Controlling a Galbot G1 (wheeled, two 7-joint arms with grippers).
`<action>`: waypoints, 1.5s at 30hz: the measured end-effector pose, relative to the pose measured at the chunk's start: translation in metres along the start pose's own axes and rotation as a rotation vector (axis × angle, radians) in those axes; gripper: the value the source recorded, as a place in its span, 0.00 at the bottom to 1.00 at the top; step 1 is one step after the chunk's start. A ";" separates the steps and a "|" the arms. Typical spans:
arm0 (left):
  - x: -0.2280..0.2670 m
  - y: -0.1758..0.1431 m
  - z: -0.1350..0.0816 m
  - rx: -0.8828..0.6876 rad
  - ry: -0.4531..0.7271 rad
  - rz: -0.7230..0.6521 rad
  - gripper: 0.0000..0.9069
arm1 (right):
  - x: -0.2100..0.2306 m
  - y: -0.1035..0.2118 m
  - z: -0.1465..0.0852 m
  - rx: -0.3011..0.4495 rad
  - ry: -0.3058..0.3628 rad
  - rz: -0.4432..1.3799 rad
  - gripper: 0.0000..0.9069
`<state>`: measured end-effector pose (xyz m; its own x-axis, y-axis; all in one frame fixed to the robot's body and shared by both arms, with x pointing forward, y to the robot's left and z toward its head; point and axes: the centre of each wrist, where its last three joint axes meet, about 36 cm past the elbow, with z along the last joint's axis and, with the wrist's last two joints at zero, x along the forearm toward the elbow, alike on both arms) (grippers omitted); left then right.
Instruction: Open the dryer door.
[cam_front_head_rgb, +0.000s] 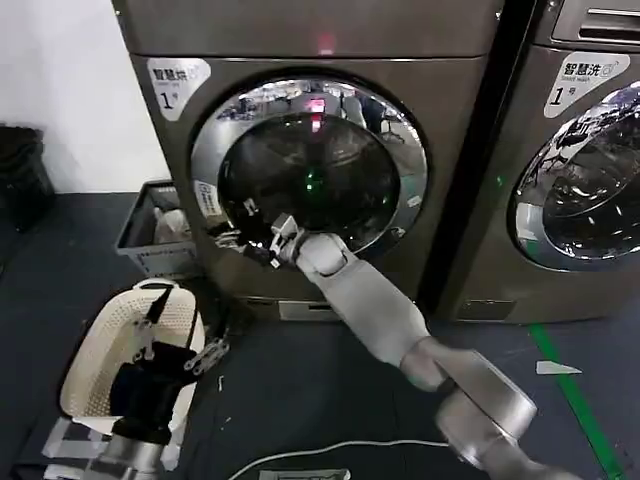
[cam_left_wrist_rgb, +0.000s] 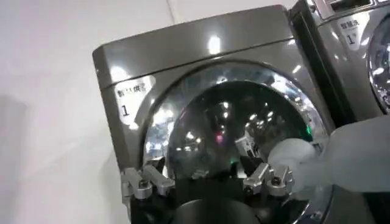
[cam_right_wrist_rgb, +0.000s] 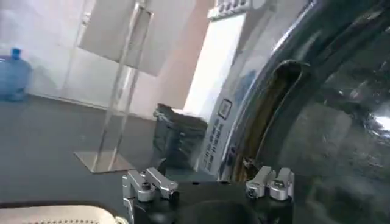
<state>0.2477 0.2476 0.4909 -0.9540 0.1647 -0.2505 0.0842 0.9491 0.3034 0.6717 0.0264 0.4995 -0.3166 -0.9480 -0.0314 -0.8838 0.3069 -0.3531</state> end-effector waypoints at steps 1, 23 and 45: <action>0.000 0.000 0.001 -0.001 0.001 -0.001 1.00 | 0.000 0.001 0.000 0.002 -0.009 -0.013 1.00; -0.011 0.073 0.026 0.048 0.037 -0.124 1.00 | 0.071 0.005 0.003 -0.024 -0.151 -0.388 1.00; -0.059 0.154 0.036 0.007 0.031 -0.081 1.00 | 0.169 0.017 -0.018 -0.014 -0.221 -0.682 1.00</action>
<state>0.3275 0.3931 0.5195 -0.9663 0.0793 -0.2449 0.0088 0.9610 0.2765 0.5972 -0.1277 0.5048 0.3836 -0.9235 0.0027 -0.8647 -0.3602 -0.3500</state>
